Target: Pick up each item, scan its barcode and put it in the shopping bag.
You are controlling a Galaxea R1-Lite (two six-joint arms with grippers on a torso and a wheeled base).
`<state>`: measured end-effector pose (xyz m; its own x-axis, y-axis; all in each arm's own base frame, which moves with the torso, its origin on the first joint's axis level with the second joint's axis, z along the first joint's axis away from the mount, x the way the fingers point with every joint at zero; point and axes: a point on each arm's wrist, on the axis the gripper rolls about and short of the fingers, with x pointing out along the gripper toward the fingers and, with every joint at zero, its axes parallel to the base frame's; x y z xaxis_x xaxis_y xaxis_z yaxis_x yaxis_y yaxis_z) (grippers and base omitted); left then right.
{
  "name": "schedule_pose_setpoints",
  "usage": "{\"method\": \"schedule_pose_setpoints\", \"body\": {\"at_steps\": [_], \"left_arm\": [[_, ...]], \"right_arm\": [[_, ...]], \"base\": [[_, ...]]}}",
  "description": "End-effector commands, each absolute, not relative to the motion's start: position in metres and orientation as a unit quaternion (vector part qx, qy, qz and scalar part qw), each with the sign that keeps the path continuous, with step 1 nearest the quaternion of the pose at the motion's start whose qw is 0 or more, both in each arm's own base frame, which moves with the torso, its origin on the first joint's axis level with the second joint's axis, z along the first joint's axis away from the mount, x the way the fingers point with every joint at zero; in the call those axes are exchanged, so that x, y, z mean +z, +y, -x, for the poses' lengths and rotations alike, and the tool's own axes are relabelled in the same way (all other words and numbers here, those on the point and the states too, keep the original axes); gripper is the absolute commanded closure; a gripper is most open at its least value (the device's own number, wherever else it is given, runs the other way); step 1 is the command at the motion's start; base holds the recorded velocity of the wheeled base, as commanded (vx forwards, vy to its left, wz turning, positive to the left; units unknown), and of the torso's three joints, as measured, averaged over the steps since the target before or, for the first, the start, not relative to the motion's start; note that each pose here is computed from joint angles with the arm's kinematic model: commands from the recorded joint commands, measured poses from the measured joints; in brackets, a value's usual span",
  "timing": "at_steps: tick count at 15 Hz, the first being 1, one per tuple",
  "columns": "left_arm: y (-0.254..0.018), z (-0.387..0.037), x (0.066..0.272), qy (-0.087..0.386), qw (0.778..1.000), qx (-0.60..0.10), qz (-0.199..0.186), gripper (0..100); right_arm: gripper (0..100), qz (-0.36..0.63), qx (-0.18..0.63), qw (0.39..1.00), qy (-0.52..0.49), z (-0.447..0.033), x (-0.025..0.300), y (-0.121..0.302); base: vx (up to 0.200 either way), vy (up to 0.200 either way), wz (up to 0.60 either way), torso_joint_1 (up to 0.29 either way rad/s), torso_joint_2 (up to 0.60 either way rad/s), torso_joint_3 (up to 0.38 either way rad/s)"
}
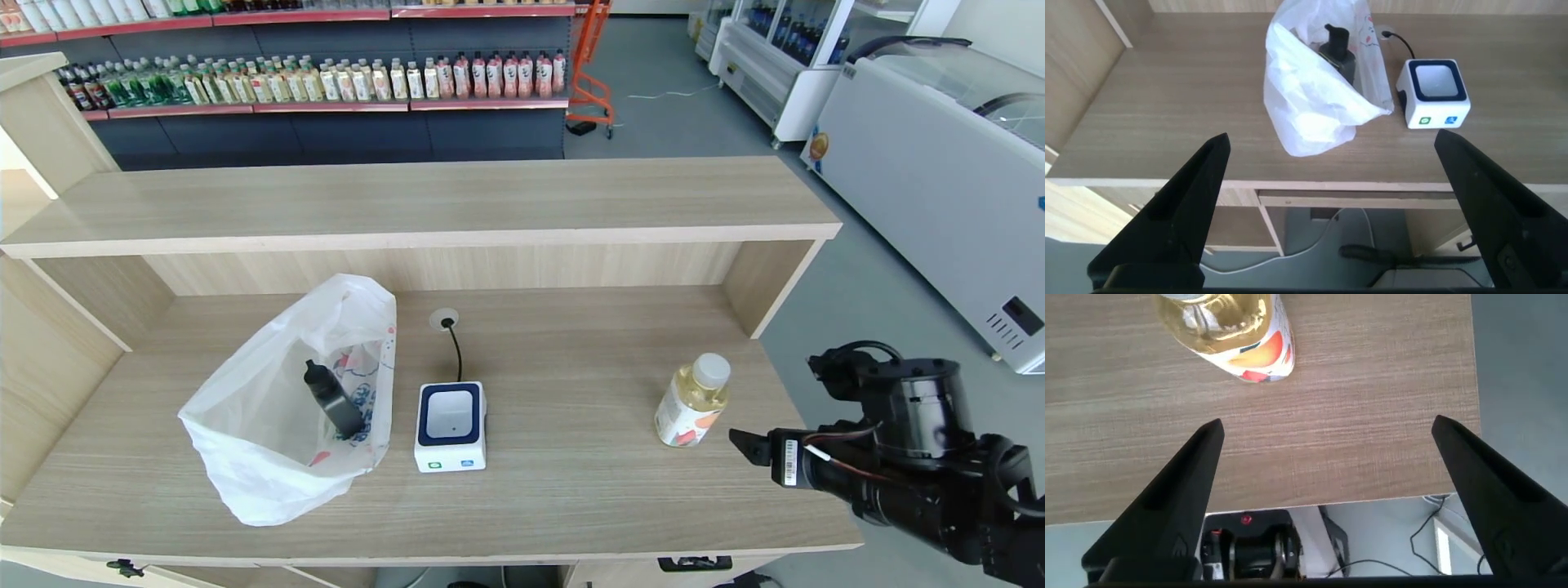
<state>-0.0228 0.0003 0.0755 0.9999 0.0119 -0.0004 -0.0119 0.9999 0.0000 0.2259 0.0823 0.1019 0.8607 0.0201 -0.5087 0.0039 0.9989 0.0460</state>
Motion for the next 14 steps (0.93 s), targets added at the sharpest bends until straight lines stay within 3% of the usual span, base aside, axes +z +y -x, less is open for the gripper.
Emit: {"method": "schedule_pose_setpoints", "body": {"at_steps": [1,14], "left_arm": [[0.000,0.023,0.075,0.000,1.000,0.006,0.000,0],[0.000,0.023,0.075,0.000,1.000,0.006,0.000,0]], "right_arm": [[0,0.015,0.018,0.960,0.278,-0.244,0.073,0.096],[0,0.058,0.061,0.977,0.198,-0.292,0.049,0.119]], "base": [[0.000,0.000,0.00,0.000,0.00,0.000],[0.000,0.000,0.00,0.000,0.00,0.000]]}}
